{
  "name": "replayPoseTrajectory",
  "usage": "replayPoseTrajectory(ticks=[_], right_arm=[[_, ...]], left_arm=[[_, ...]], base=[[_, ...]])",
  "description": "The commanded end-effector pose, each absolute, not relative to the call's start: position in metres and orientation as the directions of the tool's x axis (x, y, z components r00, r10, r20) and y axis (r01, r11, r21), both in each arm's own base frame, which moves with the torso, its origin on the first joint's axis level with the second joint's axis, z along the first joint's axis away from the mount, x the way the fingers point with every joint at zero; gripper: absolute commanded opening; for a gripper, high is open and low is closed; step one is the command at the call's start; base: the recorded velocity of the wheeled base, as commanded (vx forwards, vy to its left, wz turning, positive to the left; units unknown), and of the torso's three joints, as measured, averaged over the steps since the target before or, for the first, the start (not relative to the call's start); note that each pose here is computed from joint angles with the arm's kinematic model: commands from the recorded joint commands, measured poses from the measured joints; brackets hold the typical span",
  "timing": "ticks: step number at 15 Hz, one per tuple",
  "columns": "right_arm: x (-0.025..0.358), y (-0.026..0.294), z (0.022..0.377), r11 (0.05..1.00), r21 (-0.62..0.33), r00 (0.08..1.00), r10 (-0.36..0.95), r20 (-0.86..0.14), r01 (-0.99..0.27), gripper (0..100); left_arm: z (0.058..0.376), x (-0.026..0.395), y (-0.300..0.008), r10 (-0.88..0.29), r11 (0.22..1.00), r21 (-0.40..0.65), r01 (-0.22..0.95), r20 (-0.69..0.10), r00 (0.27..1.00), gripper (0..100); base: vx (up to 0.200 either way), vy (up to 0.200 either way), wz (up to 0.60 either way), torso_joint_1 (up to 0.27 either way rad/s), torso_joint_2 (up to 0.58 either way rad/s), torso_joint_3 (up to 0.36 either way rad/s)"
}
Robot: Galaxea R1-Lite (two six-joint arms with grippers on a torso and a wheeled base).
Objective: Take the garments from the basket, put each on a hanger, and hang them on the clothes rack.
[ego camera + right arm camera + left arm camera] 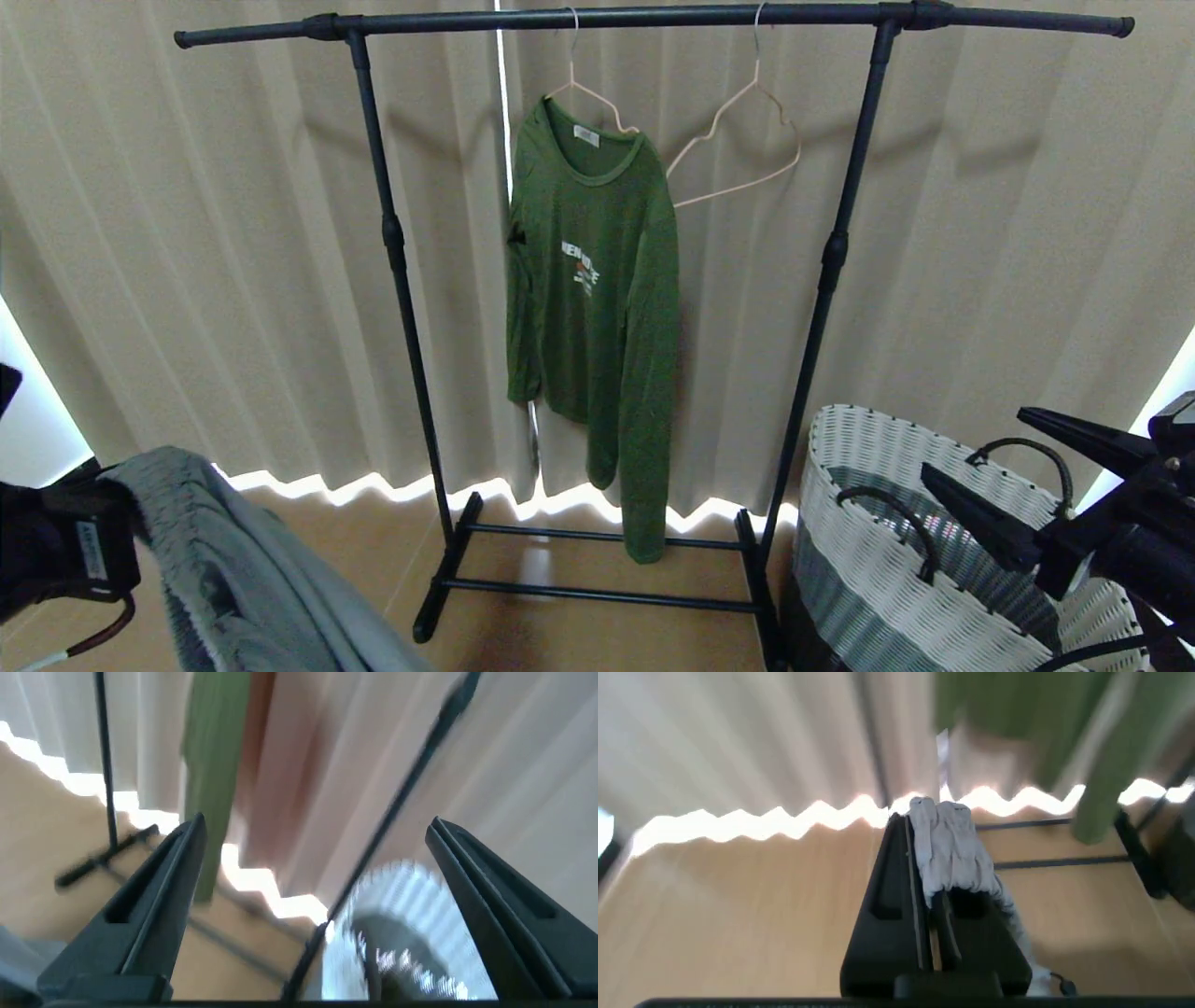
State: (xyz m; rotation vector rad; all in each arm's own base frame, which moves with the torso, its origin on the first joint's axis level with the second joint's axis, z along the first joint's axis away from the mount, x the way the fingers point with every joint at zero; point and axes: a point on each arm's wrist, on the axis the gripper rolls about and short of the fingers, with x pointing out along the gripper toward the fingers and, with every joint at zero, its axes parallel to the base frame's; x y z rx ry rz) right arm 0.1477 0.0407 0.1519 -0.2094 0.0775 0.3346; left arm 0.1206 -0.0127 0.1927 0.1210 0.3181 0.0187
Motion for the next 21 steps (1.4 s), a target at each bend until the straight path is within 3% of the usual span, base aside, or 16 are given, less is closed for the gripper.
replayPoseTrajectory(ticks=[1,4,6,11,17,21], right_arm=[[0.148,0.039,0.144,0.925,-0.194,0.941,0.301,-0.153,-0.327,100],[0.153,0.038,0.133,0.934,-0.247,0.957,0.211,-0.201,-0.258,100],[0.152,0.035,0.134,0.943,-0.249,0.968,0.183,-0.169,-0.221,100],[0.142,0.016,0.123,0.969,-0.222,0.977,0.066,-0.202,-0.112,100],[0.140,0.014,0.133,0.970,-0.226,0.988,0.059,-0.145,-0.091,100],[0.139,0.014,0.134,0.970,-0.228,0.988,0.059,-0.142,-0.090,100]], left_arm=[[0.188,0.098,-0.003,0.062,0.998,0.048,-0.051,-0.266,0.962,0],[0.174,0.083,0.000,0.042,0.999,0.040,-0.032,-0.268,0.963,0],[0.173,0.069,0.000,0.039,0.992,0.123,-0.012,-0.217,0.975,0],[0.177,0.067,0.000,0.037,0.991,0.131,-0.012,-0.192,0.981,0],[0.175,0.066,-0.002,-0.026,0.991,0.126,0.049,-0.179,0.984,0],[0.164,0.068,-0.005,-0.080,0.986,0.127,0.110,-0.227,0.971,0]], base=[[0.000,0.000,0.00,0.000,0.00,0.000],[0.000,0.000,0.00,0.000,0.00,0.000],[0.000,0.000,0.00,0.000,0.00,0.000],[0.000,0.000,0.00,0.000,0.00,0.000],[0.000,0.000,0.00,0.000,0.00,0.000],[0.000,0.000,0.00,0.052,-0.20,-0.179]])
